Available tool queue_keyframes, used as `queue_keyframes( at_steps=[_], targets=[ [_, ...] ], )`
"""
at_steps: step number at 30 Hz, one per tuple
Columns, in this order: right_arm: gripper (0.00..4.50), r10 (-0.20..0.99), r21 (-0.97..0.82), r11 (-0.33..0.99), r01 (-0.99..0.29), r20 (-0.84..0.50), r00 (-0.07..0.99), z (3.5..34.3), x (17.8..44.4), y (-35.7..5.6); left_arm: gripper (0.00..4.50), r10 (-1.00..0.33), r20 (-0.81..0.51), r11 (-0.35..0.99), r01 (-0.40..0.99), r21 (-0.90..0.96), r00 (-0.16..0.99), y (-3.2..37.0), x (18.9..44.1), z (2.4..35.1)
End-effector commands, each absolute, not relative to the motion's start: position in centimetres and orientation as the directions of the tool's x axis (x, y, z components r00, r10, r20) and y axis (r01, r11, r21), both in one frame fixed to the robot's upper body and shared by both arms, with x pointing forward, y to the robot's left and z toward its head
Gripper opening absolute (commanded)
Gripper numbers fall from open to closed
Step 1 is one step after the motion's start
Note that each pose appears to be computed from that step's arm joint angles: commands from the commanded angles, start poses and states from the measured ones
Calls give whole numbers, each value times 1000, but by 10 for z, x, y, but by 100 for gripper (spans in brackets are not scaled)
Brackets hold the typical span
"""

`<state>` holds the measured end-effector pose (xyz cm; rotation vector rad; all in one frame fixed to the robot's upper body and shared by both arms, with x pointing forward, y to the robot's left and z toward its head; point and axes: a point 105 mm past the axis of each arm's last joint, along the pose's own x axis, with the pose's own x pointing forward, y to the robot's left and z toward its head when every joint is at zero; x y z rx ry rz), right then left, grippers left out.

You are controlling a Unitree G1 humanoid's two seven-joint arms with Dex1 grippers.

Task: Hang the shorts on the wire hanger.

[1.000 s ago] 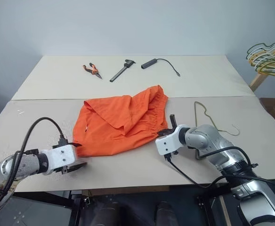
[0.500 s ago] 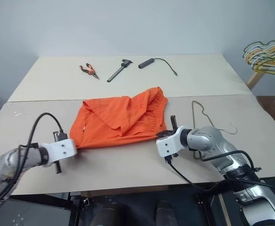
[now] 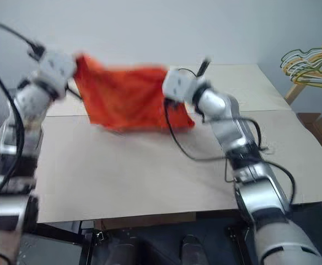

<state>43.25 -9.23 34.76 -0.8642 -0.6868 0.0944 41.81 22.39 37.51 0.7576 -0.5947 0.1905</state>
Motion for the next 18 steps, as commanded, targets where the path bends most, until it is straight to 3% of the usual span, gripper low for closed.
queue_keyframes(
  at_steps=[1,4,6,9,12,18],
  targets=[
    [0,228,-529,745,405,774,591,387,409,-113,2,-75,780,694,-530,488,621,219,395,410],
    [0,375,-616,702,358,747,549,356,400,-107,2,-324,712,642,-408,649,623,192,385,375],
    [0,500,-729,623,282,649,573,321,398,-104,2,-496,570,595,-222,772,655,177,374,336],
    [0,716,-911,409,52,355,601,249,388,-105,2,-740,144,391,246,887,657,163,336,255],
    [0,828,-961,218,-171,90,554,196,369,-112,2,-789,-215,187,559,808,575,172,290,200],
    [0,879,-911,-28,-413,-218,423,149,343,-118,2,-732,-533,63,822,566,424,192,234,169]
  ],
)
